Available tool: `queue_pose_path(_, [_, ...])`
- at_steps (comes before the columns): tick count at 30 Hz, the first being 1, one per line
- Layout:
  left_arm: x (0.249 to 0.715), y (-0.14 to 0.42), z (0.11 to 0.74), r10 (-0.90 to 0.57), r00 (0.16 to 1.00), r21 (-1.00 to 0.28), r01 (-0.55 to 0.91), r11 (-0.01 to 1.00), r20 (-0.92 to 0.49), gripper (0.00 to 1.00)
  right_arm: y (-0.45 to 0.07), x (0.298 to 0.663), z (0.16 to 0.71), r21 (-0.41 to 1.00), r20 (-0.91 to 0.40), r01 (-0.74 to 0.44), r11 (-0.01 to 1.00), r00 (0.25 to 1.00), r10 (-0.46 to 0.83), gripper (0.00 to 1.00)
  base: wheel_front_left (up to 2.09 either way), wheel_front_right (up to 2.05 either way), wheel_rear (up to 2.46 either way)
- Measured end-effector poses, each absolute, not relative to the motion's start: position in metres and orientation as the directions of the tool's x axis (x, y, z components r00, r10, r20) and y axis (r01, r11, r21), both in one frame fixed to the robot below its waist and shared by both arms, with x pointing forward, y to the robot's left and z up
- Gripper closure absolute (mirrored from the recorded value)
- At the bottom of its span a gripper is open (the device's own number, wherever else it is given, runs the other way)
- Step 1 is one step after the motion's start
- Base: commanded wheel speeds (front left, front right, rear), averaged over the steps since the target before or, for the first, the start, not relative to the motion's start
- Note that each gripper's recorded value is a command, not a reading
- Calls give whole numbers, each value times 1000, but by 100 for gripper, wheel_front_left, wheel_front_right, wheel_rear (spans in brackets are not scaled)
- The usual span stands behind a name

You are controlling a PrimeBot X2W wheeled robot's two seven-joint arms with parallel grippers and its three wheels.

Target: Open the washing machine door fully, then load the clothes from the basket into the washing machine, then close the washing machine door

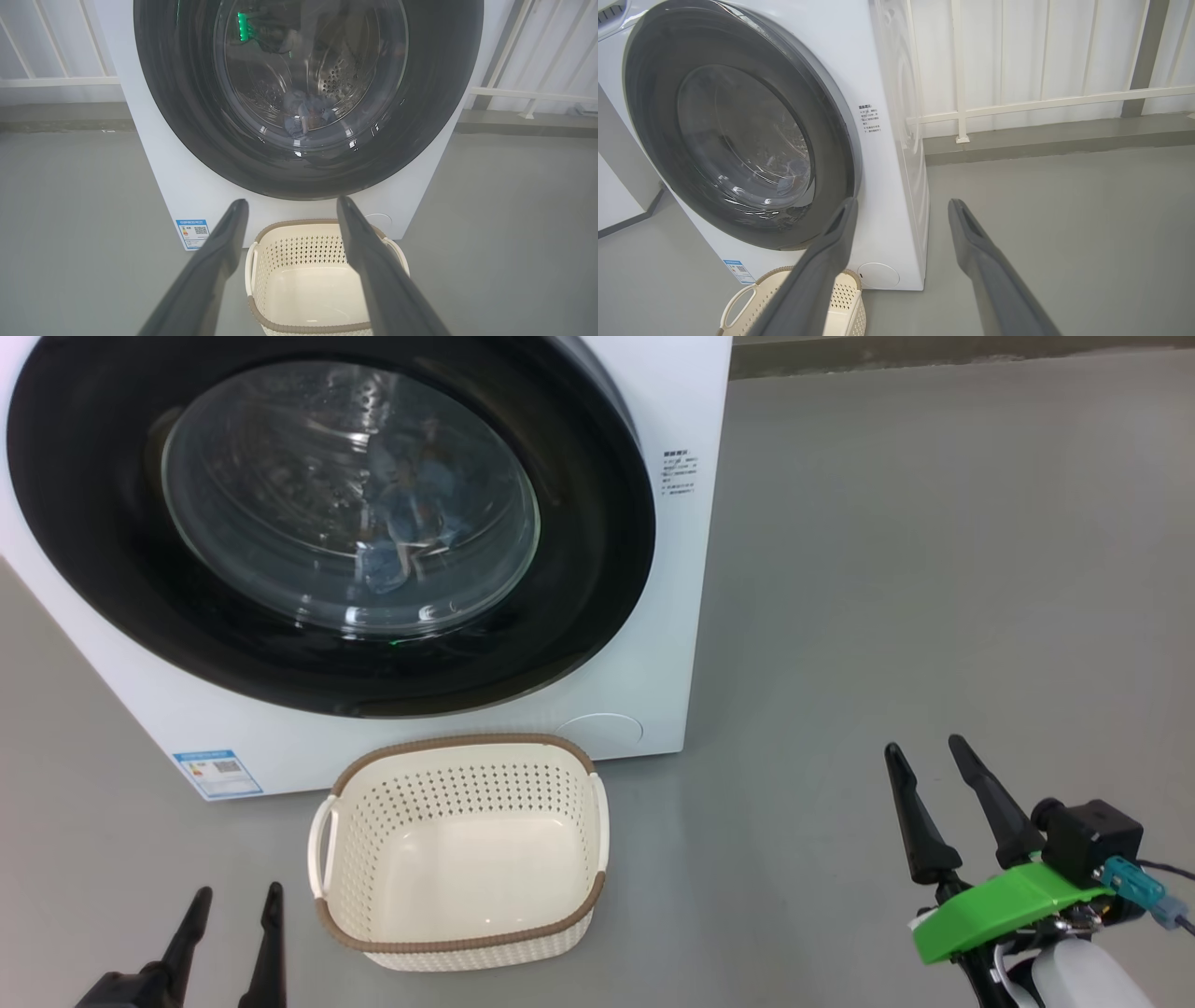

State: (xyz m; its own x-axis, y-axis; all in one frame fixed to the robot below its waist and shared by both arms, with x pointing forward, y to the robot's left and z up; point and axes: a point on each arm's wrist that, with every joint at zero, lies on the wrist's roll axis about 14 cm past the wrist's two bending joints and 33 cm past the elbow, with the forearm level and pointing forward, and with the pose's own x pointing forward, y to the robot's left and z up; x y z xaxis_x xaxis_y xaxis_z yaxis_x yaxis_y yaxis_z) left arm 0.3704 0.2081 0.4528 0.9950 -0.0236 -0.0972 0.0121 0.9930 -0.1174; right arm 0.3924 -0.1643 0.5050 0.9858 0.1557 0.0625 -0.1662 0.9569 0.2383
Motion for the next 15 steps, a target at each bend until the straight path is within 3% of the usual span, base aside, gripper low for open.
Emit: queue_pose_path(15, [365,218,450,4,994,-107,-15,994,-105,0,-172,386,498,251,46,-135,959,991,127,0,0,0,0])
